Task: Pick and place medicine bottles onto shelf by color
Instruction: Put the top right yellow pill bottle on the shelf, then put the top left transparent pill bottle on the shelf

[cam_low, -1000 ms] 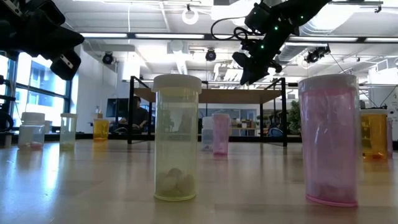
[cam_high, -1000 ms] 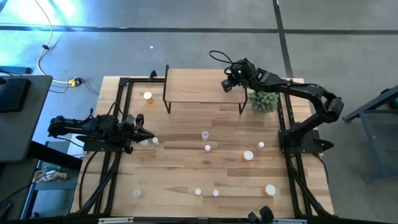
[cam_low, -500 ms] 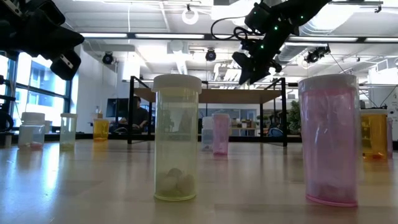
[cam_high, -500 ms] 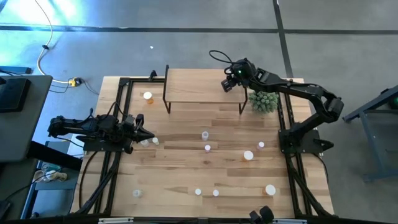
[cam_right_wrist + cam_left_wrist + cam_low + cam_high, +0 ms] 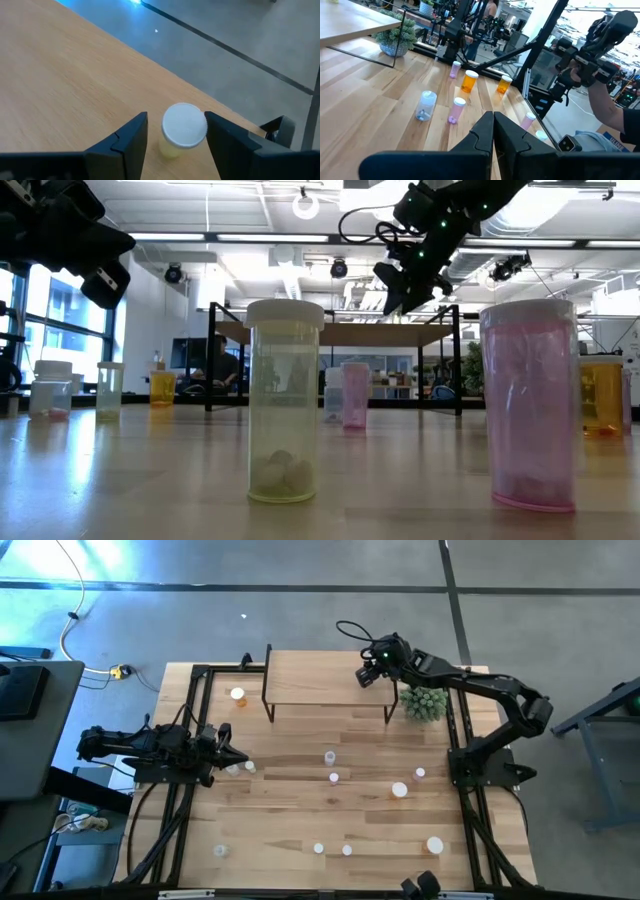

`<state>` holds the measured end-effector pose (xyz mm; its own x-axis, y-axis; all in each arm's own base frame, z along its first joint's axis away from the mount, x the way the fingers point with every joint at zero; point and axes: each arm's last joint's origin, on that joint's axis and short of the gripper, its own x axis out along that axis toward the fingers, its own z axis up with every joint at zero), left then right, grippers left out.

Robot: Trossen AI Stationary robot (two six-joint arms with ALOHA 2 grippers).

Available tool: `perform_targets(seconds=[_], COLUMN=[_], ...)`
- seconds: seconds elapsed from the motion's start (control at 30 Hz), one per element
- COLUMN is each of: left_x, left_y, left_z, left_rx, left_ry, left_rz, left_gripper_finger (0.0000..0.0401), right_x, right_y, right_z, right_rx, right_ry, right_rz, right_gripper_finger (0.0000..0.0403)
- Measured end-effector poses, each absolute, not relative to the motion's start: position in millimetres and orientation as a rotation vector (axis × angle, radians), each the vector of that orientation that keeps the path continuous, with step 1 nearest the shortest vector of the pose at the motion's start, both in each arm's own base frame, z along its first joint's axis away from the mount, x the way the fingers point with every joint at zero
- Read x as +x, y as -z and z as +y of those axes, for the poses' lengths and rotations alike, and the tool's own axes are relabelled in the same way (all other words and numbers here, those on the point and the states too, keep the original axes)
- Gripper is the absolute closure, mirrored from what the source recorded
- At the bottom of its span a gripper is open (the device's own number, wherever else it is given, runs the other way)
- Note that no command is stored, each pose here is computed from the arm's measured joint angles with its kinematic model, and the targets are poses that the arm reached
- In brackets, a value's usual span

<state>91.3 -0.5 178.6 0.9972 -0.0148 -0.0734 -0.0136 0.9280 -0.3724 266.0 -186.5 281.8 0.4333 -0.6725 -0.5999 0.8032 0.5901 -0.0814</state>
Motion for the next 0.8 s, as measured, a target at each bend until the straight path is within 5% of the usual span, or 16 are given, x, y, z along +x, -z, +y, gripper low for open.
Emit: perform_targets(seconds=[0.43,0.8], left_x=[91,91], left_y=[-179,-172], left_z=[0,0], left_rx=[-0.363,-0.348], left_ry=[-0.002,-0.037], left_rz=[0.074,0.136], left_gripper_finger=[0.0389,0.0268], right_x=[266,248], right_y=[-336,-372], right_z=[-183,-144], right_rx=[0.211,0.189], right_ry=[0.902,0.82], right_rz=[0.645,0.741], right_gripper_finger=[0.0217,0.0217])
